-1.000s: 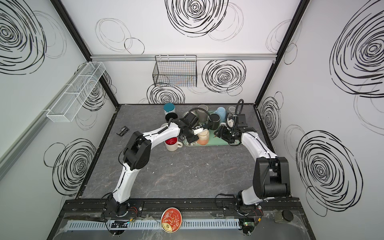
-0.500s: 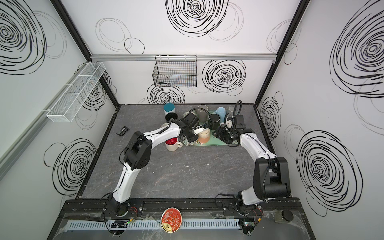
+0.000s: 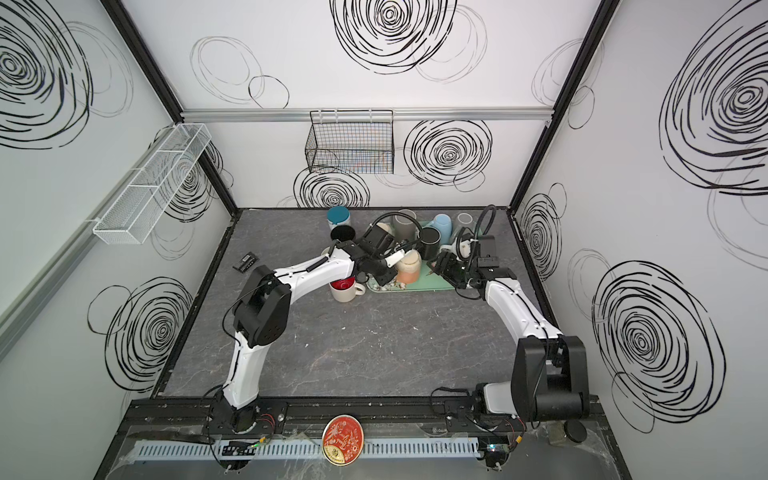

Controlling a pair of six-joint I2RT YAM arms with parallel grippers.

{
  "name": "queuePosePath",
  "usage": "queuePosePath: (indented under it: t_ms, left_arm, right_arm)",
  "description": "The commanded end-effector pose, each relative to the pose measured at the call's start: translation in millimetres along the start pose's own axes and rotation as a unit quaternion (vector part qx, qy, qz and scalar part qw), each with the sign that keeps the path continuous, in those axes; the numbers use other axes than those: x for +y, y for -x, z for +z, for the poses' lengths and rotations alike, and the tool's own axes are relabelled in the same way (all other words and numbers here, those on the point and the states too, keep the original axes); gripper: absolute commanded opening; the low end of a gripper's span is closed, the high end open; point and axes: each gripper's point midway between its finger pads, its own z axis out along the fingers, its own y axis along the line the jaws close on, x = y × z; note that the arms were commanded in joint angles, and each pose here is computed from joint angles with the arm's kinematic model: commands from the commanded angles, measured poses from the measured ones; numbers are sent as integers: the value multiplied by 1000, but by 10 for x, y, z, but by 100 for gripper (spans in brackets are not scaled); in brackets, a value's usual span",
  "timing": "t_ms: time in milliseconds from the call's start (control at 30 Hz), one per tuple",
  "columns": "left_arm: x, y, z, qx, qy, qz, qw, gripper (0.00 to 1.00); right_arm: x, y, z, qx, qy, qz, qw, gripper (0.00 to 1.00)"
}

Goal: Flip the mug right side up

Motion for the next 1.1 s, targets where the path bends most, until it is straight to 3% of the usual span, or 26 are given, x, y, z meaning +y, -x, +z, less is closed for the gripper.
queuePosePath:
  t_ms: [0,133,200,400,567,800,1067]
  left_arm:
    - [25,947,-739,-185,-14,-36,982,0]
    - [92,1150,-1018,-236,-24,-77,968,0]
    - [139,1280,-1202,-279,-34,-107,954,0]
    - [231,1654,-1751,-399,-84,-185,894,0]
    - [165,1883,-2102,-456,-133,-219,853,0]
    - [42,2013,-2593,-527,-216,-242,785,0]
    - [-62,2014,-2834,-545,-247,-235,766,0]
  right_arm:
    - [179,186,-154,-51,42,-1,998,62]
    - [323,255,-250,-70,88,4,994,62]
    - [414,271,-278,-74,112,4,991,62]
    - [845,278,-437,-83,222,-16,971,61]
    - [1149,178,-499,-74,279,-47,956,59]
    - [1503,179,-641,-66,344,-75,934,65]
    - [1708,268,-713,-67,369,-79,924,64]
